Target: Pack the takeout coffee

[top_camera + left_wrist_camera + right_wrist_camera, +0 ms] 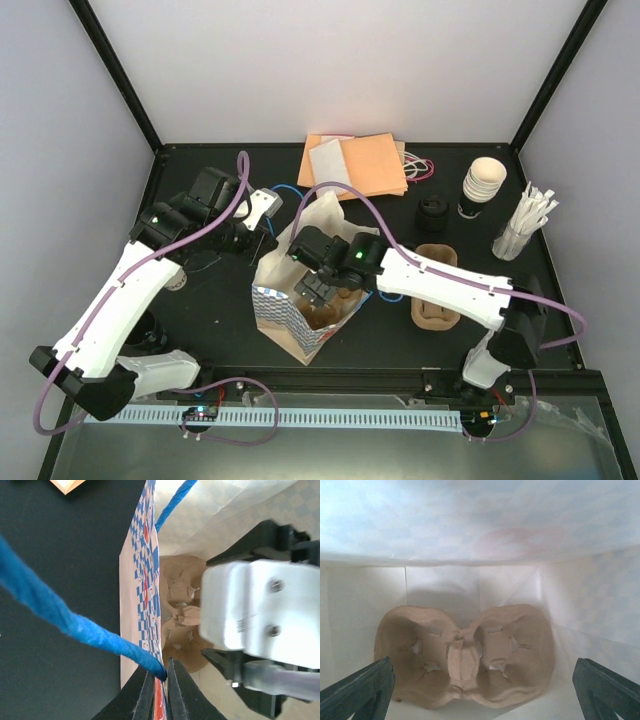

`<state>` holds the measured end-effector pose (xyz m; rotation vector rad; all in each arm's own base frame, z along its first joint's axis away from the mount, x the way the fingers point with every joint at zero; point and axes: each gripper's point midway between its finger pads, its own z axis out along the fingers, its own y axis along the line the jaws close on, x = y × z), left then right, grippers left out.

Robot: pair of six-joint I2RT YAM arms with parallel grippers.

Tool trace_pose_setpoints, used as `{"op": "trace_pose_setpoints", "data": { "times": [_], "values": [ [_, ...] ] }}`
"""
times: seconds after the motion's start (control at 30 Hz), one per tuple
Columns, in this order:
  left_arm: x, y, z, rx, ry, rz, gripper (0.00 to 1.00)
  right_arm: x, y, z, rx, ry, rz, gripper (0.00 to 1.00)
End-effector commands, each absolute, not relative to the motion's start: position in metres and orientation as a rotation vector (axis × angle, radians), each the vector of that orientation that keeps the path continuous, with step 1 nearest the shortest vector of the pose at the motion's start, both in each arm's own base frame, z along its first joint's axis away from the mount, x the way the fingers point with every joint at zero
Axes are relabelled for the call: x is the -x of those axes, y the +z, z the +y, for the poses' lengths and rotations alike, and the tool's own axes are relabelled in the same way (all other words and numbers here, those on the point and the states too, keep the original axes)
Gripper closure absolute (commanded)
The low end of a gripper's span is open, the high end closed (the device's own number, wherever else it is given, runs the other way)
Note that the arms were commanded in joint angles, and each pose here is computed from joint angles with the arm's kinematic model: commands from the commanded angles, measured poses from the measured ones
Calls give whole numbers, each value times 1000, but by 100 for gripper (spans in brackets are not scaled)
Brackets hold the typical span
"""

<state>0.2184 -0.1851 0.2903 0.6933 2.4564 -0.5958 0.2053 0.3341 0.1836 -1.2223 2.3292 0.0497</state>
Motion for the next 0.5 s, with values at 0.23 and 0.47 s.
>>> {"op": "trace_pose_setpoints", "data": {
  "times": [0.23,0.47],
  "values": [
    [-215,320,-194,-778,-594,2301,93,-212,266,323,1008,221,2109,2],
    [-229,342,-187,-811,-357,2150,98,-192,259,322,1053,366,2069,21]
  ]
}}
